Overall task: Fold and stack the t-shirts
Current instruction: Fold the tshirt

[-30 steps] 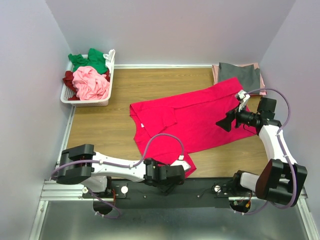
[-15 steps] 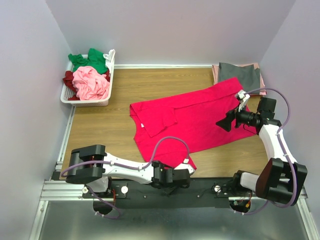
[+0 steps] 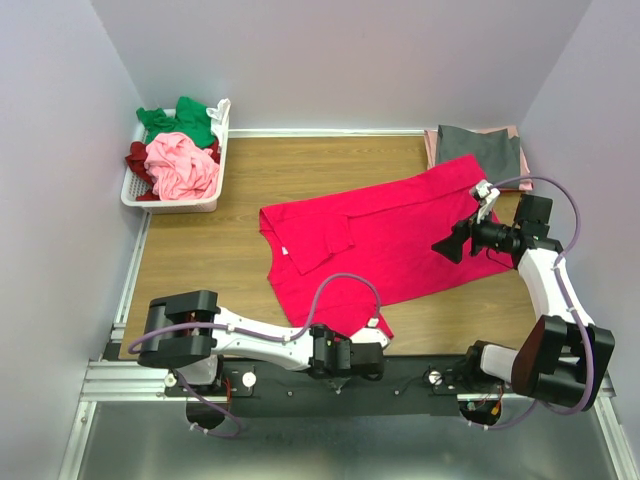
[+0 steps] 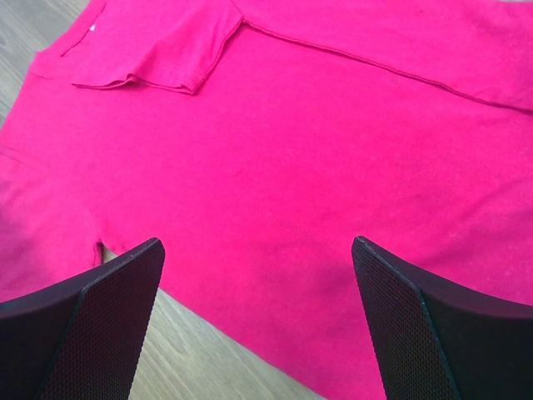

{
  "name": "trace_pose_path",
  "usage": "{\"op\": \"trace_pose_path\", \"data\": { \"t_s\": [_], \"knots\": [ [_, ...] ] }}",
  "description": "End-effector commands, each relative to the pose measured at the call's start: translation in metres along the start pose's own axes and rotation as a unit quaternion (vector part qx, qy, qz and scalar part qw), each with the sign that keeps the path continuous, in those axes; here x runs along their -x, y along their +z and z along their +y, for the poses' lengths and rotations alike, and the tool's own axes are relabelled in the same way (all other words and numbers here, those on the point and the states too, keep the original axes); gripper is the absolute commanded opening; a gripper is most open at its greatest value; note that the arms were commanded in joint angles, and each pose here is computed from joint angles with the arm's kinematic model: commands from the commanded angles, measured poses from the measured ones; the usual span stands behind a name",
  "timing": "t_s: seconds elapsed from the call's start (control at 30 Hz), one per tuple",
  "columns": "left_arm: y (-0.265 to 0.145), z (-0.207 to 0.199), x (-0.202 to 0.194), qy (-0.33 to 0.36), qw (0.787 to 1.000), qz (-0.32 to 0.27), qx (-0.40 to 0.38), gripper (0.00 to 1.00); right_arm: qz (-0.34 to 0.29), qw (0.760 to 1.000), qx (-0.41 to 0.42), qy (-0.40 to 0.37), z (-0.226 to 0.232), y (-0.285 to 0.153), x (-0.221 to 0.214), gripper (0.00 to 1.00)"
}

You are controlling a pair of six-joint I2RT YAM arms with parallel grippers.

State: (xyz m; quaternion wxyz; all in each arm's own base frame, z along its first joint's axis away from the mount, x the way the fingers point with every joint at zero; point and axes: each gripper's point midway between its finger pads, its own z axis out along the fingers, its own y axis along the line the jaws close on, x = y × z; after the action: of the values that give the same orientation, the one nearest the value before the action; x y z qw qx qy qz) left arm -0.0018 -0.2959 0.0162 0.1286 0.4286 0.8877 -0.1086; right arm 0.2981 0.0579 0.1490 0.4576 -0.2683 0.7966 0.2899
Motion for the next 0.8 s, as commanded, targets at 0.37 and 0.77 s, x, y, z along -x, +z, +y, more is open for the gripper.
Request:
{"op": "trace_pose_path", "data": {
  "t_s": [0.37,0.77],
  "knots": [
    [-0.028,0.021,0.024,-0.033,0.996,-0.066,0.043,0.0,0.074,0.993,-0.093,-0.011,-0.032,-0.018,-0.011,1.0],
    [-0.066,0.034,0.065,-0.077,0.983,-0.167,-0.012,0.0,0.224,0.95,-0.216,0.025,-0.101,-0.086,-0.052,0.94]
  ]
}}
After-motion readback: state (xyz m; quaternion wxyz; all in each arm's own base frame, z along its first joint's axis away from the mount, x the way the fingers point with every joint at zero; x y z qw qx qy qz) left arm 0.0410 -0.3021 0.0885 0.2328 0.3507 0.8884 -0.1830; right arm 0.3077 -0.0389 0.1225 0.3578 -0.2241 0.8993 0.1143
